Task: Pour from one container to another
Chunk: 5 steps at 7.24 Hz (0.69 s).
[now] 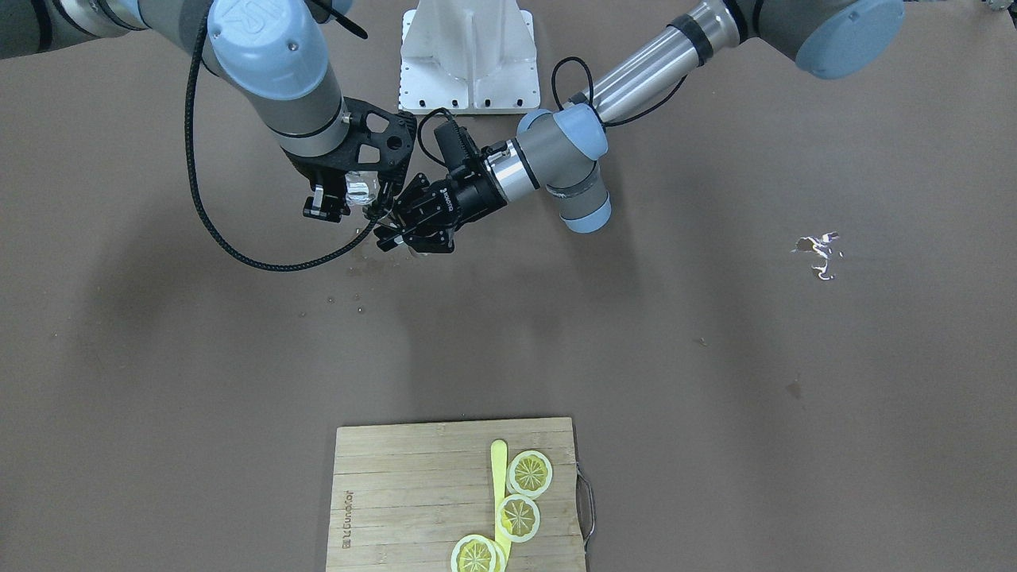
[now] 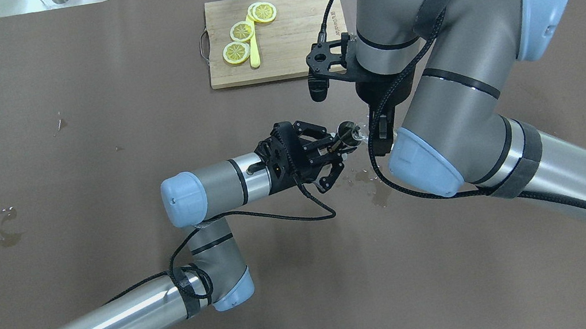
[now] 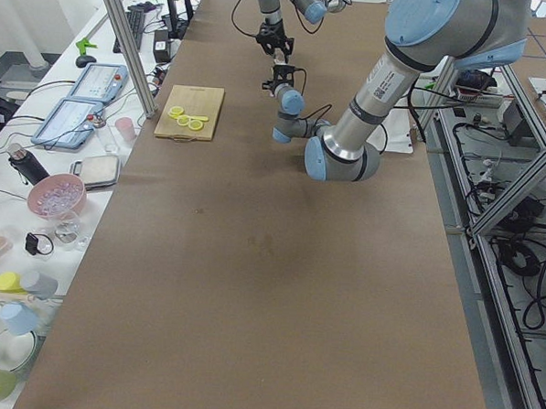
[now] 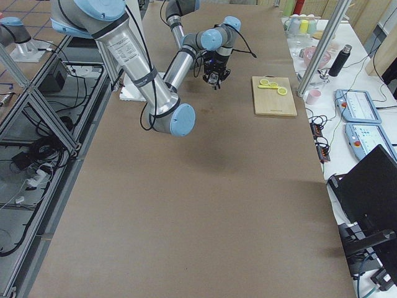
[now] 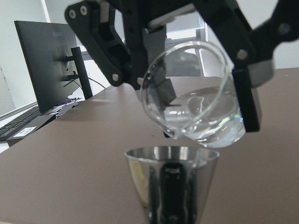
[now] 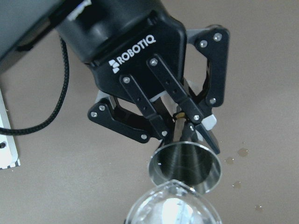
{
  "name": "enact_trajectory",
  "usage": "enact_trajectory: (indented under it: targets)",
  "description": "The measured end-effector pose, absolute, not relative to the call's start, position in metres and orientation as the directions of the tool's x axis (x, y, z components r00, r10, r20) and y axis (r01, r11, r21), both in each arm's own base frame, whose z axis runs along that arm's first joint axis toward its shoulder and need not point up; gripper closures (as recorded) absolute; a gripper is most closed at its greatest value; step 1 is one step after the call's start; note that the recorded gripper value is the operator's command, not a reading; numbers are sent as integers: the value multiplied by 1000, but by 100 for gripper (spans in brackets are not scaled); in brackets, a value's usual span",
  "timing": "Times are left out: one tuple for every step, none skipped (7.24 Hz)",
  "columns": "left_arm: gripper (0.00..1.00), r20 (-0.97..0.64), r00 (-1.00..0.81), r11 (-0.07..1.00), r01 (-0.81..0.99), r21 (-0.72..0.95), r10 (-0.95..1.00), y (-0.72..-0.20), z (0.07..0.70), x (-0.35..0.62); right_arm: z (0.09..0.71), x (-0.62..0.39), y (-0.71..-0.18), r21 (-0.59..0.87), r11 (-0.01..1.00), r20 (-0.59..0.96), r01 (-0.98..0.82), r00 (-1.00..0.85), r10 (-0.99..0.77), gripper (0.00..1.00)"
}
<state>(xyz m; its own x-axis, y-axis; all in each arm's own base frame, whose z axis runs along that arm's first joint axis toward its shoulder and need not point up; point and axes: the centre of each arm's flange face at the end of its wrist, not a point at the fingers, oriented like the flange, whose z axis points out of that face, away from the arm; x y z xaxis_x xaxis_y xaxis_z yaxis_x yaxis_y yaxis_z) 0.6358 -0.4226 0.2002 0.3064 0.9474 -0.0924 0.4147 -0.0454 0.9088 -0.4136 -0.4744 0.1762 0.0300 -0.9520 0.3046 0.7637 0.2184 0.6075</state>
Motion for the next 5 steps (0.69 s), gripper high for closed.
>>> enact_trajectory:
  targets:
    - [100,-92,306,-46,415,909,948,-422,201,636,173,-415,-476,592,218,309,776,31,-950,100]
    - [100,-92,306,-46,416,908,948,-422,201,636,170,-418,-479,578,218,316,786,31,-948,100]
    - [100,-92,306,-46,416,908,948,-422,201,636,167,-421,-482,565,220,323,796,32,-946,100]
    - [100,-92,306,-46,416,908,948,-422,201,636,166,-424,-485,553,220,329,803,32,-944,100]
    - [100,-92,306,-46,417,908,948,-422,201,636,165,-427,-486,541,223,337,811,34,-941,100]
